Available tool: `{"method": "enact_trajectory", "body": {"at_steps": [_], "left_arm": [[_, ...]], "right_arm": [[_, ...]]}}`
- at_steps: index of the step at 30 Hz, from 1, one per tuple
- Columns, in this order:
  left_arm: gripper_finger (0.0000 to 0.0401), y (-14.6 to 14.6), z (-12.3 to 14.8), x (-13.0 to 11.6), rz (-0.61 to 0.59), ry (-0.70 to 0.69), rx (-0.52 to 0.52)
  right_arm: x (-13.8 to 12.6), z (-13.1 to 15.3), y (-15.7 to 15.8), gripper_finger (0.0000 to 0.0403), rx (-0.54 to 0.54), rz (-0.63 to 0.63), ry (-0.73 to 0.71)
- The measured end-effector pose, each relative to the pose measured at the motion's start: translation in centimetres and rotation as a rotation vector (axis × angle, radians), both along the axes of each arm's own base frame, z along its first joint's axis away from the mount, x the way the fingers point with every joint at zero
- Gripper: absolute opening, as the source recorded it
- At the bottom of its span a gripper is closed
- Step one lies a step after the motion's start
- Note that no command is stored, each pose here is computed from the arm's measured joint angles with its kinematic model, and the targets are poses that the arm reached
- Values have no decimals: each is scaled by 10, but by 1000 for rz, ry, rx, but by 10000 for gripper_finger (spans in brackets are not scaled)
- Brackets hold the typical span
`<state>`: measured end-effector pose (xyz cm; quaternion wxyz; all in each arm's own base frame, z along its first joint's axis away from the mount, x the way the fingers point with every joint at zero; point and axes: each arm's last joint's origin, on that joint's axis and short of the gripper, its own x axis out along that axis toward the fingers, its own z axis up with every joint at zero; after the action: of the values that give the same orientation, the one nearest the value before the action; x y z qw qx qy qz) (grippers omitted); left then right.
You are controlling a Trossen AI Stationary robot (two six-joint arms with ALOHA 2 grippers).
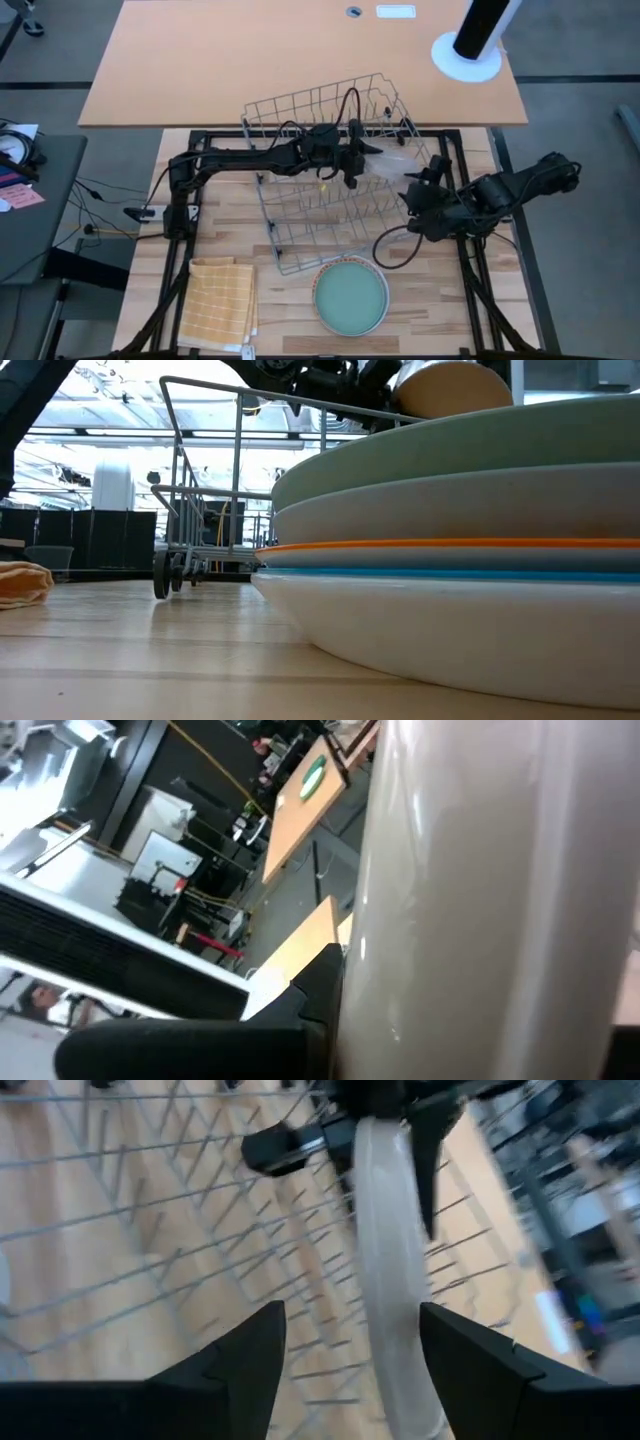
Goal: Sort dishes
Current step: Put the light brown plate in the dish rack
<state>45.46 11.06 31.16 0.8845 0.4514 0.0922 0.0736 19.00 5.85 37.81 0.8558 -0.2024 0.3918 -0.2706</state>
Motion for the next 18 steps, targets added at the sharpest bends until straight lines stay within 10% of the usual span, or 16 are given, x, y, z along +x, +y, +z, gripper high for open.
{"method": "enact_trajectory", "body": {"at_steps": [18], "left_arm": [[38,-49,10,9,108,-106,-42]], "right_arm": [[-3,3,-5,64,-282,0,79]]}}
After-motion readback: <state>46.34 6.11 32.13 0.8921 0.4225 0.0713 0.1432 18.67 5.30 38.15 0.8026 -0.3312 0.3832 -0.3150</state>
